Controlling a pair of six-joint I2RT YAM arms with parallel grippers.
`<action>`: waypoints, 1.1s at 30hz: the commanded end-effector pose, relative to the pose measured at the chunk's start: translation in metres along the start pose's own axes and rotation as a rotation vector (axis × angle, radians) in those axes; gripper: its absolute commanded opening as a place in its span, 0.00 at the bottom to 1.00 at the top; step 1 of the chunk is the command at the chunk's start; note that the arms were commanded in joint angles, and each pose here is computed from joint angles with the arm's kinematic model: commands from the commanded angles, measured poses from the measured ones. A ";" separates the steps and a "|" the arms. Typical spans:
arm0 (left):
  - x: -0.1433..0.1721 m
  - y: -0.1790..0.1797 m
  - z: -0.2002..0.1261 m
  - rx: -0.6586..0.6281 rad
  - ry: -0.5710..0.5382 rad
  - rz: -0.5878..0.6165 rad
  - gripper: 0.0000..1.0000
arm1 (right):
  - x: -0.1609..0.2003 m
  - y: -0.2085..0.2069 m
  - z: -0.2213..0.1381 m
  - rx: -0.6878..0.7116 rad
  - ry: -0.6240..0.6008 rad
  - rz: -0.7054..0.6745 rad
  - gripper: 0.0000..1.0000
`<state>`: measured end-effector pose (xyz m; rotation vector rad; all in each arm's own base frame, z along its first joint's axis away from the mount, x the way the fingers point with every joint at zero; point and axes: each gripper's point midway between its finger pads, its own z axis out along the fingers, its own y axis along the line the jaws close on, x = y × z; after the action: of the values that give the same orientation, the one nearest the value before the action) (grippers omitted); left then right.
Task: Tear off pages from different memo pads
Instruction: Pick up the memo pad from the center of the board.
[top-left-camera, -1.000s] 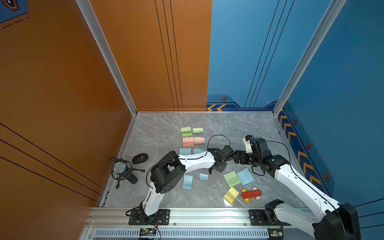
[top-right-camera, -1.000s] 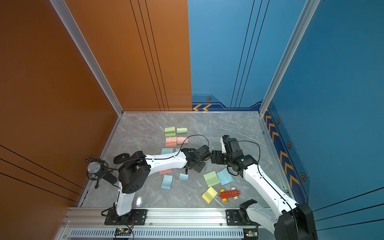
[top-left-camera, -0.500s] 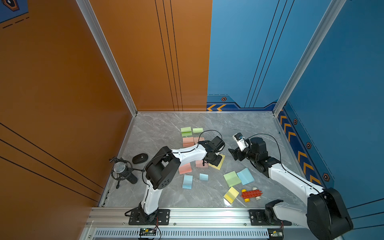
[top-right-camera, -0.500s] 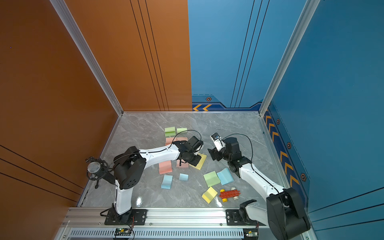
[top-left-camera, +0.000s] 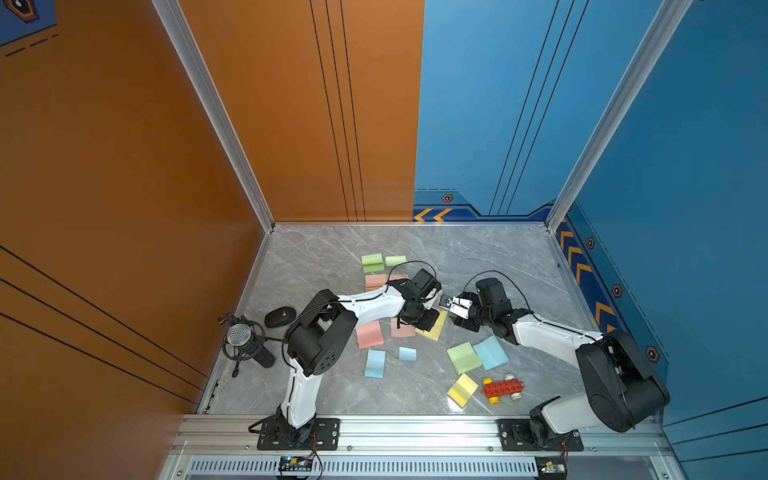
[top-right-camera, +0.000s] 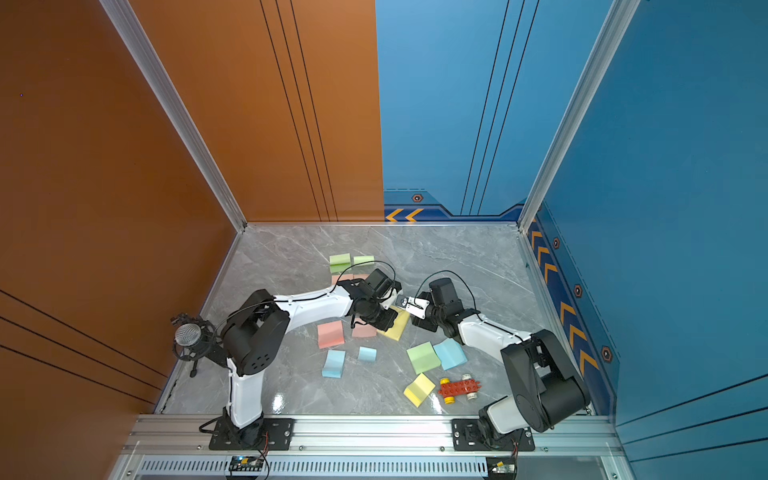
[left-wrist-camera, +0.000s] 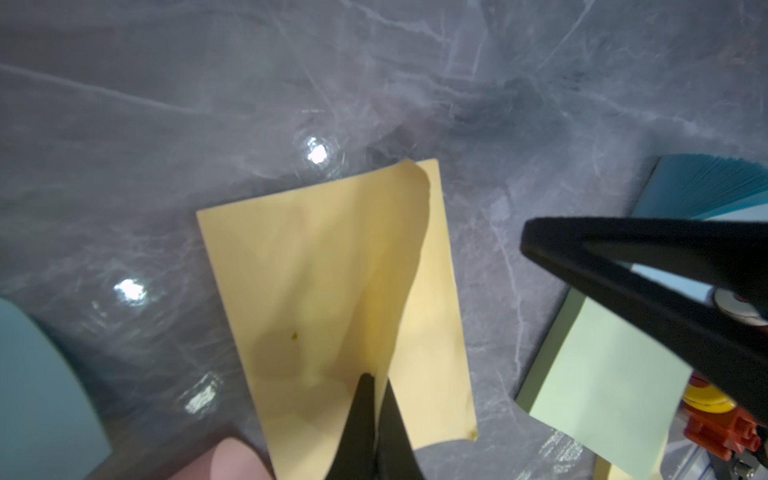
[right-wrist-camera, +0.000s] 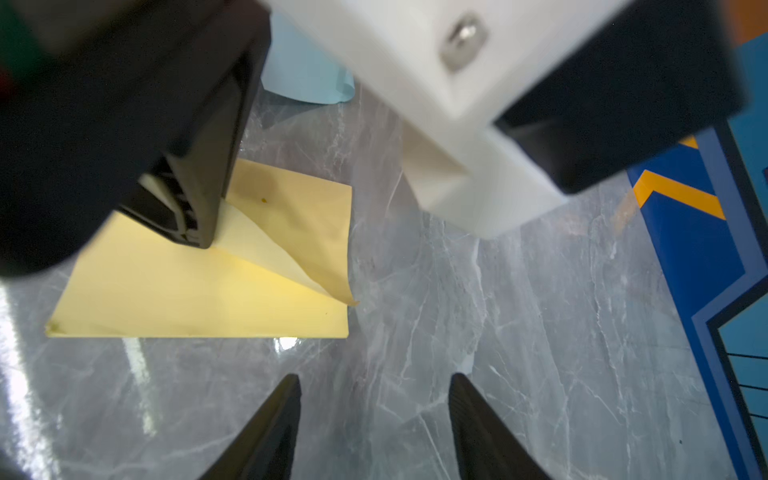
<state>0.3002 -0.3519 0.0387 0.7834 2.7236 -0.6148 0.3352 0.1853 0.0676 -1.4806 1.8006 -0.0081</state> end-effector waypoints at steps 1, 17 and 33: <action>-0.001 -0.003 -0.011 0.056 -0.007 -0.010 0.00 | -0.012 -0.004 0.013 0.038 -0.026 -0.091 0.54; -0.005 -0.007 -0.015 0.087 -0.012 -0.038 0.07 | -0.018 0.039 0.039 -0.113 -0.042 -0.193 0.55; -0.014 0.008 -0.041 0.074 -0.068 -0.149 0.51 | -0.006 0.064 0.036 -0.184 -0.005 -0.213 0.56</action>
<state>0.2890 -0.3286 0.0416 0.6593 2.8392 -0.6779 0.3485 0.2277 0.0619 -1.5751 1.6241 -0.0237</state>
